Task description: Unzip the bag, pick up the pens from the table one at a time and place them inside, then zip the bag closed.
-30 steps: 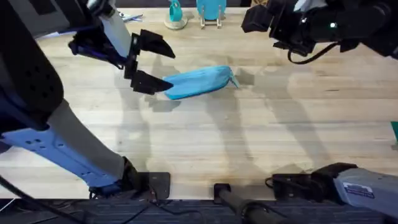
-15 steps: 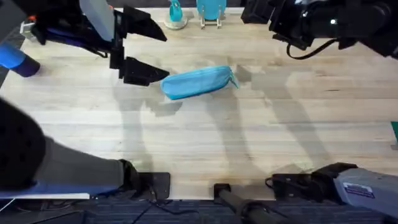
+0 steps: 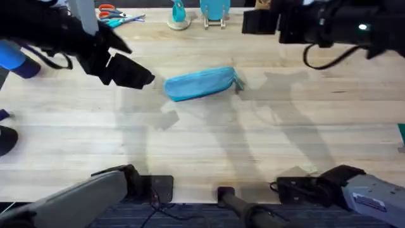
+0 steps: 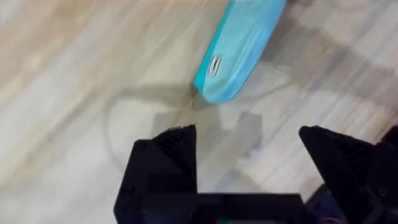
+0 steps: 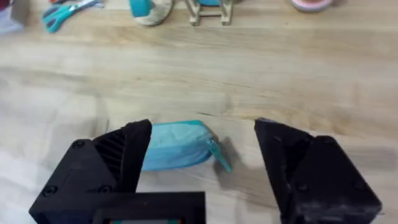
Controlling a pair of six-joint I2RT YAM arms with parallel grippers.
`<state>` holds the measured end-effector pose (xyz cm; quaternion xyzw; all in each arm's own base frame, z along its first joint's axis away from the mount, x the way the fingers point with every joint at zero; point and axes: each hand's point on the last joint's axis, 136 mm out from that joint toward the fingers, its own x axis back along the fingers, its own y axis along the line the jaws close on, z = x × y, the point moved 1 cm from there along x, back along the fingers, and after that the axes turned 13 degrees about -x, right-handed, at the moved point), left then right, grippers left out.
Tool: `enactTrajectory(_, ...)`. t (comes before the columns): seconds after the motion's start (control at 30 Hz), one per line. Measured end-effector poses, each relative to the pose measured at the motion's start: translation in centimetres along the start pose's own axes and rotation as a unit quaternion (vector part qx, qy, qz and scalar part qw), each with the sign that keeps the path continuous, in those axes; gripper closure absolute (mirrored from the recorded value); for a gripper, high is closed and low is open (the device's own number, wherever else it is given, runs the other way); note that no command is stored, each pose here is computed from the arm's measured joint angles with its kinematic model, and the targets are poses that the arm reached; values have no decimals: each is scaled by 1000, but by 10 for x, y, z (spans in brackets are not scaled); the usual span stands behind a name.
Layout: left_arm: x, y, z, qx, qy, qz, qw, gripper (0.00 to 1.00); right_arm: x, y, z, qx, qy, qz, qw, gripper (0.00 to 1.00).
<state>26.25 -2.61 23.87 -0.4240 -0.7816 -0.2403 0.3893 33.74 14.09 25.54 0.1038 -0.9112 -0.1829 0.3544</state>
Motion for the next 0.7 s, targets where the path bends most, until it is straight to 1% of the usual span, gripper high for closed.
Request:
enactTrajectory(0.07, 3, 0, 6, 41, 19, -13, 999, 4, 8, -2, 4, 14, 7, 4, 1000, 5)
enactTrajectory(0.13, 6, -3, 11, 76, 34, -16, 996, 4, 12, -7, 13, 21, 23, 13, 999, 4)
enactTrajectory(0.23, 8, -8, 17, 109, 51, -17, 993, 4, 17, -14, 26, 28, 50, 27, 998, 4)
enactTrajectory(0.33, 9, -9, 20, 125, 61, -20, 990, 4, 21, -21, 38, 31, 76, 40, 996, 5)
enactTrajectory(0.47, 9, -8, 21, 134, 64, -23, 989, 4, 25, -27, 48, 32, 98, 52, 993, 4)
enactTrajectory(0.7, 9, -7, 23, 139, 69, -26, 988, 5, 25, -28, 50, 33, 101, 53, 993, 4)
